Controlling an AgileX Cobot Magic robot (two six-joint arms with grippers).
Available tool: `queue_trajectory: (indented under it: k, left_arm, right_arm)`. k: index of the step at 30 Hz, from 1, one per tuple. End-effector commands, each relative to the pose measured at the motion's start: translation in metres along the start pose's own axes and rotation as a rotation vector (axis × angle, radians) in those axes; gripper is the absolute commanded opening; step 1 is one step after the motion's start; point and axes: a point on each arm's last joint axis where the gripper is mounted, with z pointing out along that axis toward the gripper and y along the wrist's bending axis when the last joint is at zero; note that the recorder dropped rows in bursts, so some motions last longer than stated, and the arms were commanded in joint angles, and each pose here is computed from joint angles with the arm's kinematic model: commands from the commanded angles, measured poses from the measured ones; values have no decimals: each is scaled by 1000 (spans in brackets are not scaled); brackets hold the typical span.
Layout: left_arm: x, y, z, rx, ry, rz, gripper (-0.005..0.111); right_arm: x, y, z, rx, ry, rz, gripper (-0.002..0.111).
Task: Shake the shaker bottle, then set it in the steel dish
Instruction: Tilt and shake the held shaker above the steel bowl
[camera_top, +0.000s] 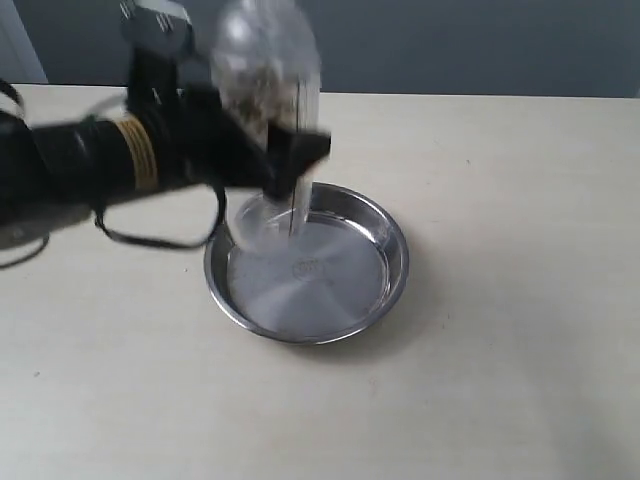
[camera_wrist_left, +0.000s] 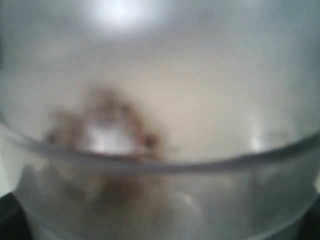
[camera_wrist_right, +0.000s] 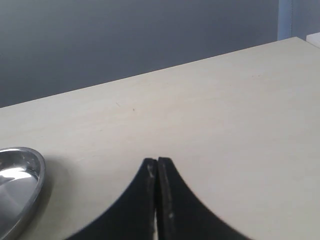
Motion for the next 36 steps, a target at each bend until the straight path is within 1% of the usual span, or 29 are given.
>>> queue_trajectory:
  k: [1,2,3,5,7,8,10,11,12,13,15,16,17,18,19,20,22,23,24,26,27,28,30,31,32,33,34,35,36]
  left_arm:
    - [-84,-27,-36,80,-322,148,0]
    - [-90,-24,-38,23,-308,146,0]
    - [-74,-17,-30,-25,-213,117,0]
    - [-3,2,0,-89,68,34,0]
    - [29,4,13,-43,111,-74,0]
    - [20,-4,12,39,37,-81,0]
    - [-31,-23,-7,164,-199,-18,0]
    - [-60,-29,-19,157,-287,55,0]
    - [-74,-28,-25,87,-286,113,0]
    - [-69,-25,-21,37,-226,104,0]
    - [-4,-8,4,-52,68,69,0]
    - [26,-3,10,-56,154,14,0]
    - [43,-3,16,-23,177,-38,0]
    - [41,-8,17,42,133,-54,0]
    - [25,-15,14,101,44,-37,0]
    - [-4,-24,5,148,-78,-6,0]
    - [-63,-33,-19,108,-247,119,0]
    - [-68,-31,-20,40,-225,112,0]
    - [-52,-23,-12,-16,-136,96,0]
    - [4,-7,10,-68,71,30,0]
    - [11,-6,14,-53,72,-13,0]
    - [5,-11,14,-6,26,-14,0]
    - [-51,-35,-5,137,-230,105,0]
    - [-79,-41,-19,121,-306,176,0]
    - [-94,-37,-24,26,-280,171,0]
    - [-84,-32,-17,-21,-196,158,0]
    - [-55,-23,-5,-61,-63,151,0]
    - [-11,-12,14,-75,79,86,0]
    - [18,-8,23,-65,137,21,0]
  right_arm:
    - [0,0,0,-4,-12,-7,-1]
    - [0,0,0,-4,-12,-7,-1]
    - [0,0,0,-4,-12,-7,-1]
    - [0,0,0,-4,-12,-7,-1]
    - [0,0,0,-4,-12,-7,-1]
    - [0,0,0,-4,-12,-7,-1]
    - [0,0,0,-4,-12,-7,-1]
    - [0,0,0,-4,-12,-7,-1]
    - [0,0,0,-4,-12,-7,-1]
    - [0,0,0,-4,-12,-7,-1]
    - [0,0,0,-4,-12,-7,-1]
    - [0,0,0,-4,-12,-7,-1]
    - [0,0,0,-4,-12,-7,-1]
    - [0,0,0,-4,-12,-7,-1]
    - [0,0,0,-4,-12,-7,-1]
    - [0,0,0,-4,-12,-7,-1]
    - [0,0,0,-4,-12,-7,-1]
    - [0,0,0,-4,-12,-7,-1]
    - [0,0,0,-4,-12,-7,-1]
    - [0,0,0,-4,-12,-7,-1]
    - [0,0,0,-4,-12,-7,-1]
    - [0,0,0,-4,-12,-7,-1]
    - [0,0,0,-4,-12,-7,-1]
    - [0,0,0,-4,-12,-7,-1]
    - [0,0,0,-4,-12,-7,-1]
    - [0,0,0,-4,-12,-7,-1]
    - [0,0,0,-4,-12,-7,-1]
    - [0,0,0,-4,-12,-7,-1]
    - [0,0,0,-4,-12,-7,-1]
